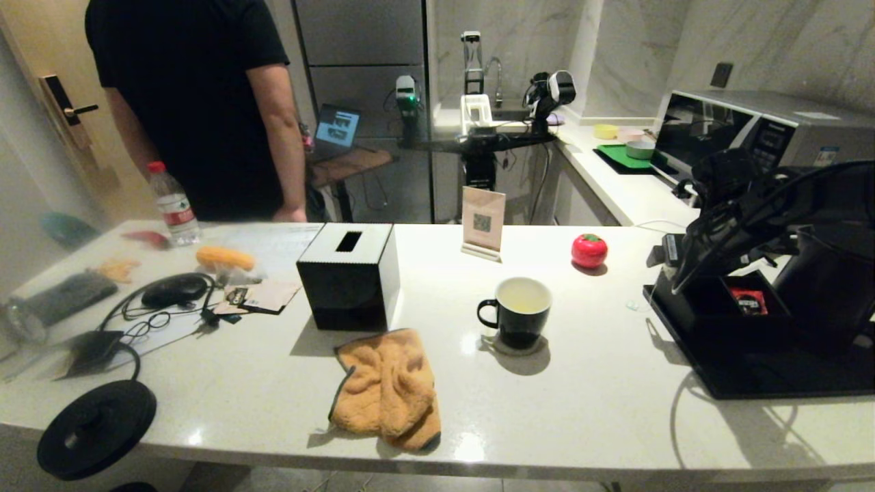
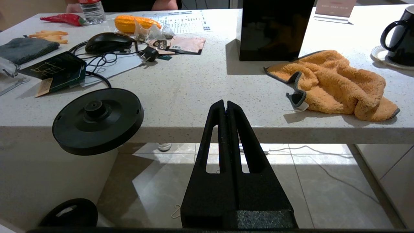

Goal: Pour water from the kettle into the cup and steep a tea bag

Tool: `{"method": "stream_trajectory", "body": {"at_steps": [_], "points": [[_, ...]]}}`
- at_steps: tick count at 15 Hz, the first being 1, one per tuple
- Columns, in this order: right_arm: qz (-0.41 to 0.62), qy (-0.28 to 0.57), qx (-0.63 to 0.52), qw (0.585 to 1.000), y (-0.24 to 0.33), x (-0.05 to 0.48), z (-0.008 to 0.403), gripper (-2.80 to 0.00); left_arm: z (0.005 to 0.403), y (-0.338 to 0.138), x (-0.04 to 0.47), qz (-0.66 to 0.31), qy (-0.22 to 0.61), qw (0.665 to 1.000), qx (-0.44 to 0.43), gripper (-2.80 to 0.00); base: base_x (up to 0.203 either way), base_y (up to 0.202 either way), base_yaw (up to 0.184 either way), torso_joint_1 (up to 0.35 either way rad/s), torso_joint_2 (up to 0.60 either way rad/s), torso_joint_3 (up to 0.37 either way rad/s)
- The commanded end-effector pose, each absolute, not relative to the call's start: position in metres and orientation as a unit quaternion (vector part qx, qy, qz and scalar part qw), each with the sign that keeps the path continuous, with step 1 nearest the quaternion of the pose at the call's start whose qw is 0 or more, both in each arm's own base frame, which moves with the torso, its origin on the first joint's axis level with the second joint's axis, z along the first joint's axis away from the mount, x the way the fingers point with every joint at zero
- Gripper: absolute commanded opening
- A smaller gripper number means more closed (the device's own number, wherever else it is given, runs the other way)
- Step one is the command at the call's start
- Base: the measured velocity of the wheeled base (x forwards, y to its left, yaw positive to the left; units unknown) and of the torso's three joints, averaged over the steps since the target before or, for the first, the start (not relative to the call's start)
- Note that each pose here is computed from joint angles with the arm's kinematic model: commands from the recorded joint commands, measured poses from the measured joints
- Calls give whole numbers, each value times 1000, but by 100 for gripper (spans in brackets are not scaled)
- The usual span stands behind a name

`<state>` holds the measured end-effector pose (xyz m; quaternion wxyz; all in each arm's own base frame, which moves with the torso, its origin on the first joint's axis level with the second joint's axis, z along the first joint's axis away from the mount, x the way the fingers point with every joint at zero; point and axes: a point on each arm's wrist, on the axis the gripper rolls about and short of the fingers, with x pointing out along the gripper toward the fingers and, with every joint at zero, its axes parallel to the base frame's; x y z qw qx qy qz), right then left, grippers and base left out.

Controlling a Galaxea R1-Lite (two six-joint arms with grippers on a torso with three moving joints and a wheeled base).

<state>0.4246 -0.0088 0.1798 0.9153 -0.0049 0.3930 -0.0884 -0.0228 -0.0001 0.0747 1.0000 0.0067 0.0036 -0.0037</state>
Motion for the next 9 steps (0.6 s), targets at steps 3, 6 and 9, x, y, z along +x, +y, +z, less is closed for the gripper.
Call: {"method": "stream_trajectory", "body": {"at_steps": [3,6,9], "points": [[-89,394,-5,915,-9,426,178,-280,75,0,-23,-4,4,1000,7,-280,0,0,0,0,0,0],[-90,394,-6,915,-9,426,178,-280,75,0,-23,-4,4,1000,7,-280,0,0,0,0,0,0],[-90,394,-6,915,-9,426,178,-280,75,0,-23,-4,4,1000,8,-280,0,0,0,0,0,0]]}}
